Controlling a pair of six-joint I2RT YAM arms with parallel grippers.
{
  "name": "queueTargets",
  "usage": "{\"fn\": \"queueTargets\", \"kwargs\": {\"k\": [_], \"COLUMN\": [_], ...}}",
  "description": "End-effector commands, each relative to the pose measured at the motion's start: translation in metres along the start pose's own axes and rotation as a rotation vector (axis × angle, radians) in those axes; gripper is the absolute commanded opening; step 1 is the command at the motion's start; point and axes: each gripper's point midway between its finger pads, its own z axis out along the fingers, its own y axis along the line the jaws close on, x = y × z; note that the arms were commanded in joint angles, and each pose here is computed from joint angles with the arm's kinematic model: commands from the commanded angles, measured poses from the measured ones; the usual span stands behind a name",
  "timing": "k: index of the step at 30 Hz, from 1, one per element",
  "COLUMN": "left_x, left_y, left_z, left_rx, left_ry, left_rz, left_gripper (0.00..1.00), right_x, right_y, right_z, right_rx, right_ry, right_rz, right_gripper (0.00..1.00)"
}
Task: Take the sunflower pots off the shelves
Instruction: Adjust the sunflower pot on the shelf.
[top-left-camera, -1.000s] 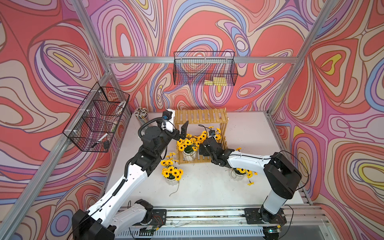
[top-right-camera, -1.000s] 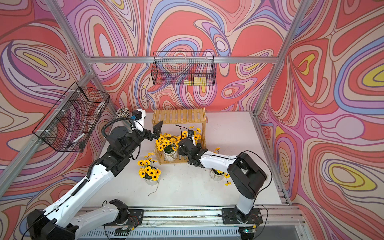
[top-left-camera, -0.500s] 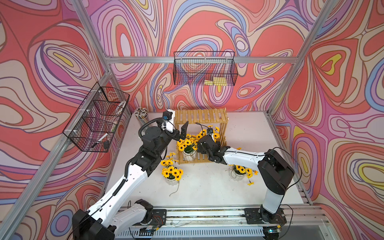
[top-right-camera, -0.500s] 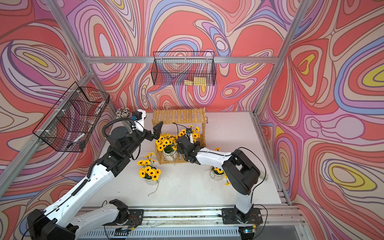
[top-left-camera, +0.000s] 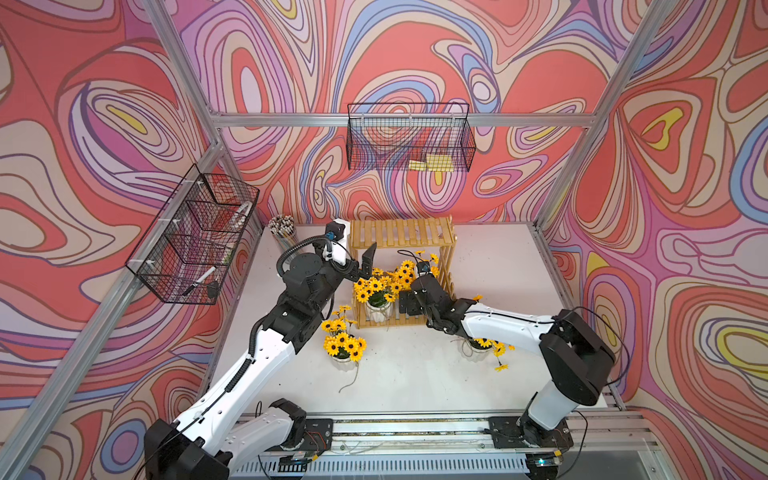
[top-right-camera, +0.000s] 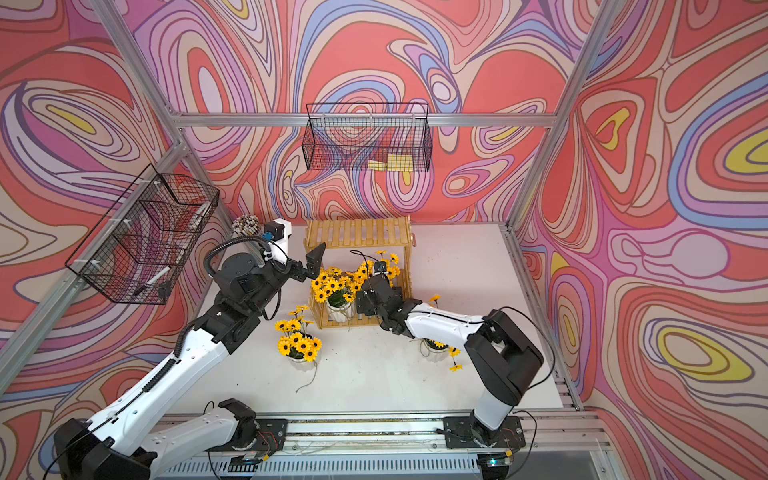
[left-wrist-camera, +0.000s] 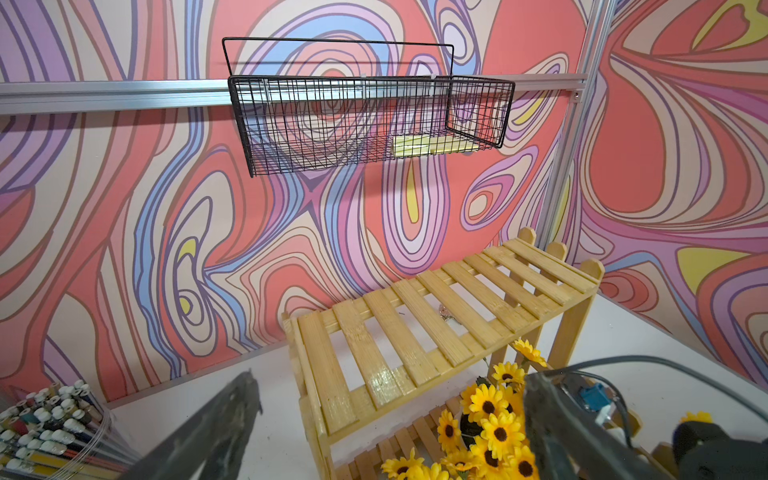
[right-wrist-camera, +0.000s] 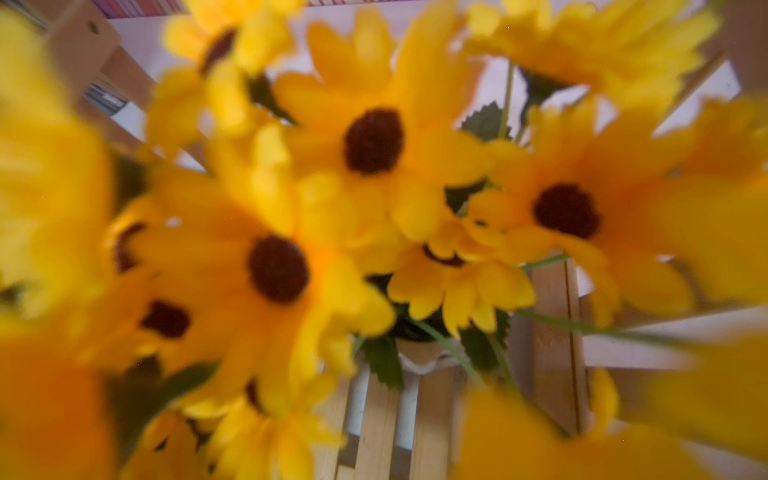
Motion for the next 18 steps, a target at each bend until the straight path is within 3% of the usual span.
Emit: {"fn": "queueTargets", "kwargs": {"k": [1,11,18], "left_x": [-0.010,-0.014,-0.015], "left_y": [0.002,0.002,0.002], "left_z": [-0.004,-0.005,-0.008], "left_rx": [-0.008,-0.005,-0.005], "left_ry": [-0.039,-0.044,-0.046], "left_rz": [0.011,0.014,0.013], "left_gripper": [1.00,1.00,1.00], "right_x": [0.003,0.015,0.005], "right_y": [0.009,0.051,0.069], "right_z": [-0.017,-0.042,-0.032], "right_rx": [-0.102,-0.375,-0.408], "right_ry": [-0.001,0.067,0.104], "right_rz": [-0.057,-0.299,-0.307], "right_gripper": [0.94,0.94,0.94]}}
